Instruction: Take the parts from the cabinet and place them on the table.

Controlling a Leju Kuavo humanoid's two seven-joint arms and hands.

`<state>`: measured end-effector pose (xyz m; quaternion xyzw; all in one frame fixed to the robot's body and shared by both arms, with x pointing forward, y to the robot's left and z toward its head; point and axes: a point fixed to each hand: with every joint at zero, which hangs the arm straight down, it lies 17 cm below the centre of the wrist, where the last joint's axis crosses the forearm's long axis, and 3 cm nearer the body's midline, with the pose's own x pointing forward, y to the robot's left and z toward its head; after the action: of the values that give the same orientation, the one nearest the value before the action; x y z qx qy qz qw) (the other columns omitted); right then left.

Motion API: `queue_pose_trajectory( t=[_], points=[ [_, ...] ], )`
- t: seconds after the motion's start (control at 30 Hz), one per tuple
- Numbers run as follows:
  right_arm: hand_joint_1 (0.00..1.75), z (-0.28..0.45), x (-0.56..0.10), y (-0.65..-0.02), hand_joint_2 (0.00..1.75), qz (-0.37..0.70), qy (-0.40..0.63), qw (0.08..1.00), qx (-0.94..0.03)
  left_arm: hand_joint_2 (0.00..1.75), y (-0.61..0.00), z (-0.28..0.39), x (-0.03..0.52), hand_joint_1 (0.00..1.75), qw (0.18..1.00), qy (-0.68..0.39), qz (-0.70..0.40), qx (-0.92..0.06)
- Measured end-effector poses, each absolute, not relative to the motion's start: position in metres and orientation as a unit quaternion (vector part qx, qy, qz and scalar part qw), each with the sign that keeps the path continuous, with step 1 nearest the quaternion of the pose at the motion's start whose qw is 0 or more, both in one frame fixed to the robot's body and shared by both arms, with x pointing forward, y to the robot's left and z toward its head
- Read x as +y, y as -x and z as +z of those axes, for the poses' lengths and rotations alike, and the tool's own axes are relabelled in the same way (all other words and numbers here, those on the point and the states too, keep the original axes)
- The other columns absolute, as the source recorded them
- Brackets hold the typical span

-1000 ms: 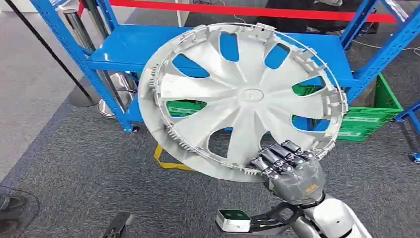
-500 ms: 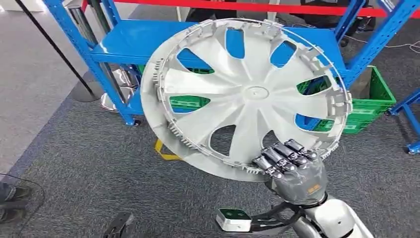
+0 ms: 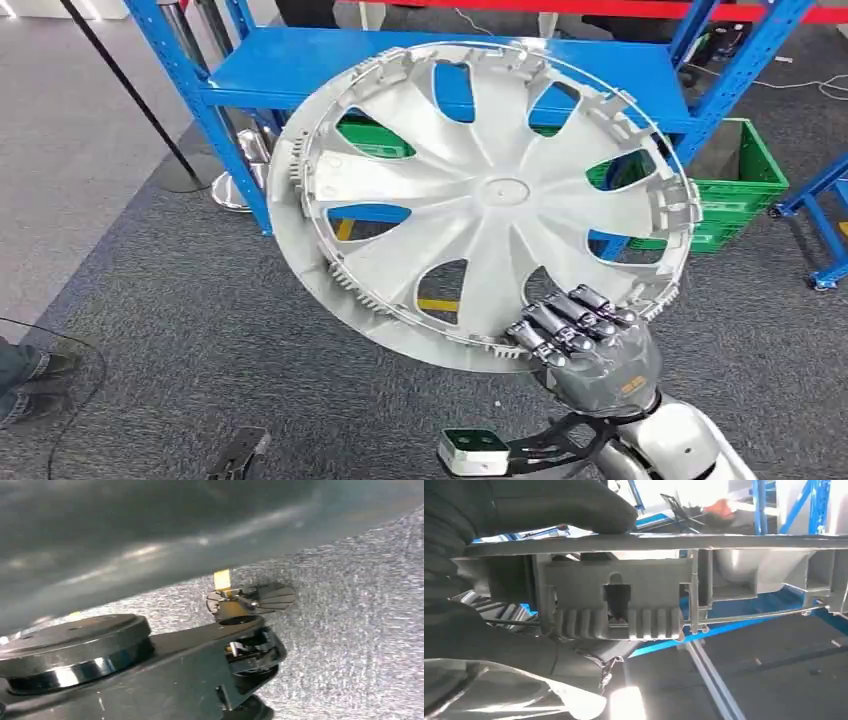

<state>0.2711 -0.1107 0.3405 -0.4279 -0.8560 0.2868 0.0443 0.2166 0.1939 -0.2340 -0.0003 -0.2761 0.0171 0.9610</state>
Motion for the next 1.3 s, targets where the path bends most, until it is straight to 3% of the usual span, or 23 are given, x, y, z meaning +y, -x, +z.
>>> queue_pose_trajectory(
  t=[1.3],
  points=[
    [1.75, 0.343, -0.112, -0.265, 1.75, 0.284, 0.411, 0.025, -0.866, 0.0, -0.209, -0.236, 0.191, 0.0, 0.962, 0.006, 0.019, -0.271]
  ],
)
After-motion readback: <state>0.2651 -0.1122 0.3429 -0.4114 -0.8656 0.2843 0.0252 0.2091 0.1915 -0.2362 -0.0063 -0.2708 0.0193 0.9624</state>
